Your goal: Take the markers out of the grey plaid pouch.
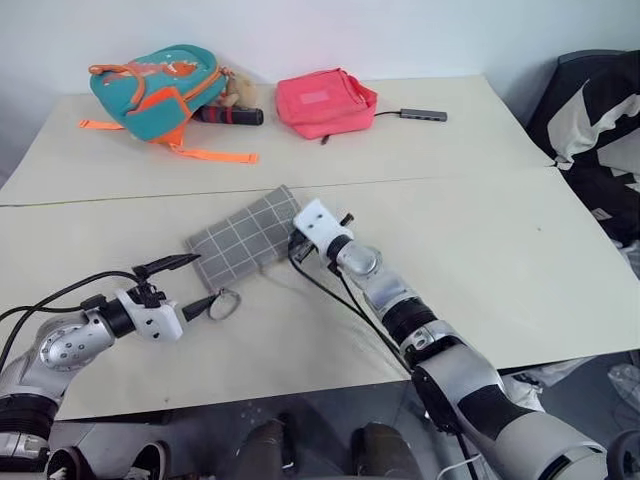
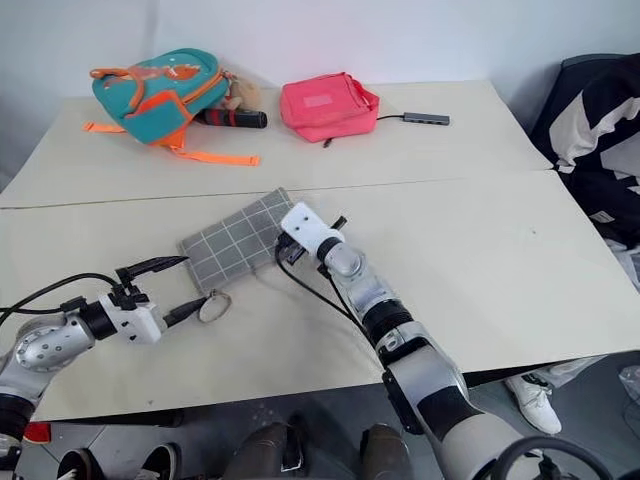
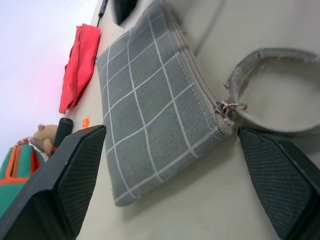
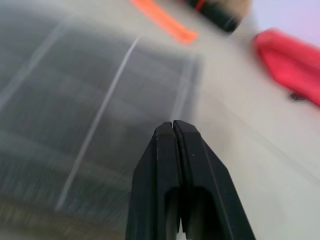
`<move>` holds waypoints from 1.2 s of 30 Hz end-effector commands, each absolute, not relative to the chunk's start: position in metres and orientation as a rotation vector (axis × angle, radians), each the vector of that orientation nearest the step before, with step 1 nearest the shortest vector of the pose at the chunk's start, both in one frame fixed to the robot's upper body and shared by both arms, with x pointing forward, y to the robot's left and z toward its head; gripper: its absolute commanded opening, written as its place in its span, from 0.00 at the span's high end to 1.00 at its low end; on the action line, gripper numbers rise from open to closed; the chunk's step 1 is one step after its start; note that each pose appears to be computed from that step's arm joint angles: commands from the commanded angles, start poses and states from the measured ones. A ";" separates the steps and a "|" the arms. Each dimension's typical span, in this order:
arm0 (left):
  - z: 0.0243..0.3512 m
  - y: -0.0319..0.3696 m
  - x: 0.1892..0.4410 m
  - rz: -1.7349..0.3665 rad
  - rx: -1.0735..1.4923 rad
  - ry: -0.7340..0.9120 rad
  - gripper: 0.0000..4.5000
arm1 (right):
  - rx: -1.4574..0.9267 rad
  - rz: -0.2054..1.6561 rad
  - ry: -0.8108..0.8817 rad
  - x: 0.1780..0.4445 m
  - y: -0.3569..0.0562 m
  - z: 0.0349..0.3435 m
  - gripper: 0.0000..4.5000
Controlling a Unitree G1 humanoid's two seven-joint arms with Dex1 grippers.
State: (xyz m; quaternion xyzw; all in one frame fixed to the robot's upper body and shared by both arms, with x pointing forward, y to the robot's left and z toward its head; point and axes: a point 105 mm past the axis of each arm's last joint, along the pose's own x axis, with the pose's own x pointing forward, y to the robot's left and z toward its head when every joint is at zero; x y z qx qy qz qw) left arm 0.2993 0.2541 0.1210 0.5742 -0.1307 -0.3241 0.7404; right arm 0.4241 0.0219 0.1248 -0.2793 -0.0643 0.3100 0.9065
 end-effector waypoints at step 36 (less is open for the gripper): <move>0.078 0.220 0.335 -0.885 1.298 -0.174 0.34 | -0.533 0.646 -0.157 0.429 0.021 0.144 1.00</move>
